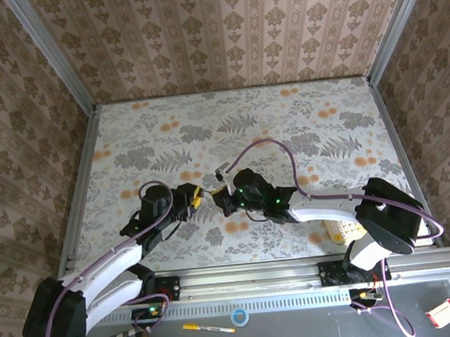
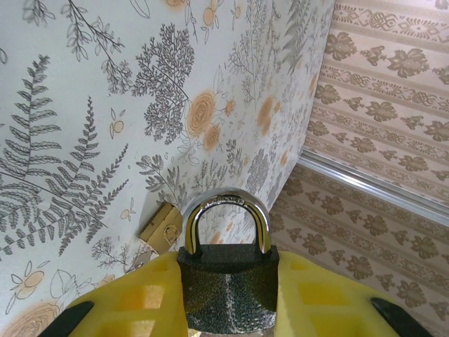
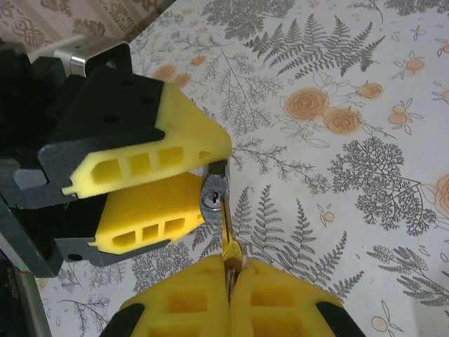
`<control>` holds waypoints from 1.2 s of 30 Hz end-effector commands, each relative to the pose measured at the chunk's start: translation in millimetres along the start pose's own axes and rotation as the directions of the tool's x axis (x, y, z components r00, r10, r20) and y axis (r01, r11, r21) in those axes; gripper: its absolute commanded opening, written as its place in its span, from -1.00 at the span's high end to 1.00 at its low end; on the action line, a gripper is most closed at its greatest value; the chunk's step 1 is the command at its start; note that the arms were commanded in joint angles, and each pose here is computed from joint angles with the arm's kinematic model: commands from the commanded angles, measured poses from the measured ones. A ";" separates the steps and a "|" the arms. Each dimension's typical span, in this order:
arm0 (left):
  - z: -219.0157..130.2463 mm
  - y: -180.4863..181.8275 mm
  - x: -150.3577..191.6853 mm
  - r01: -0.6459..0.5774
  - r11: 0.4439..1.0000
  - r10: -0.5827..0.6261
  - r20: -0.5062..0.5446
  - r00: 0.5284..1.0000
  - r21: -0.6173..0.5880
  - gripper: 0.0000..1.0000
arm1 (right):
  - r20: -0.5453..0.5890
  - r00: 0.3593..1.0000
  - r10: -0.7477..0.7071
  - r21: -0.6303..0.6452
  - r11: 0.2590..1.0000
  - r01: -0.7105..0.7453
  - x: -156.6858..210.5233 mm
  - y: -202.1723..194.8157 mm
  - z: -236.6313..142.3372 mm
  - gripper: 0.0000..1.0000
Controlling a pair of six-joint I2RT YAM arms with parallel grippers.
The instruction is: Unlock with the key
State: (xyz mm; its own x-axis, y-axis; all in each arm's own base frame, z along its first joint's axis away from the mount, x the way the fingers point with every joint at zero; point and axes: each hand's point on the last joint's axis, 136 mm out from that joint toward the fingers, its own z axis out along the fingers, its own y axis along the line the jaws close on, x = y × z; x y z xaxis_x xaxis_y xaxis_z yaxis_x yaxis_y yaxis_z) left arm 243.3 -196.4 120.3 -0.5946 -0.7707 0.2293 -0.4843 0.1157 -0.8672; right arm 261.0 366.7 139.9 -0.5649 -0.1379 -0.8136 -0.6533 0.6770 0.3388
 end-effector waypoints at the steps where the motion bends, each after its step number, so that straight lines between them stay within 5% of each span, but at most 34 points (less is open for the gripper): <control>1: -4.7 0.3 -4.1 0.017 1.000 -0.018 0.031 0.999 0.004 0.77 | 0.062 0.998 -0.014 0.007 1.000 0.013 -14.6 1.8 0.3 1.00; 36: -4.8 -0.4 -0.6 0.003 1.000 -0.003 0.034 0.999 0.006 0.79 | 0.016 1.000 -0.001 -0.046 0.999 0.002 2.1 15.1 16.4 1.00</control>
State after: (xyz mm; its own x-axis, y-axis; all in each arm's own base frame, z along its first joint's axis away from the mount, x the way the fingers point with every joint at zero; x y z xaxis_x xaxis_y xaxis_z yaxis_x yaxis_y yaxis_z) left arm 242.7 -191.6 122.7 -0.5735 -0.7933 0.2044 -0.4739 0.1178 -0.8727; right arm 255.8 380.0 129.4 -0.5680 -0.1453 -0.8101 -0.6709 0.6518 0.3535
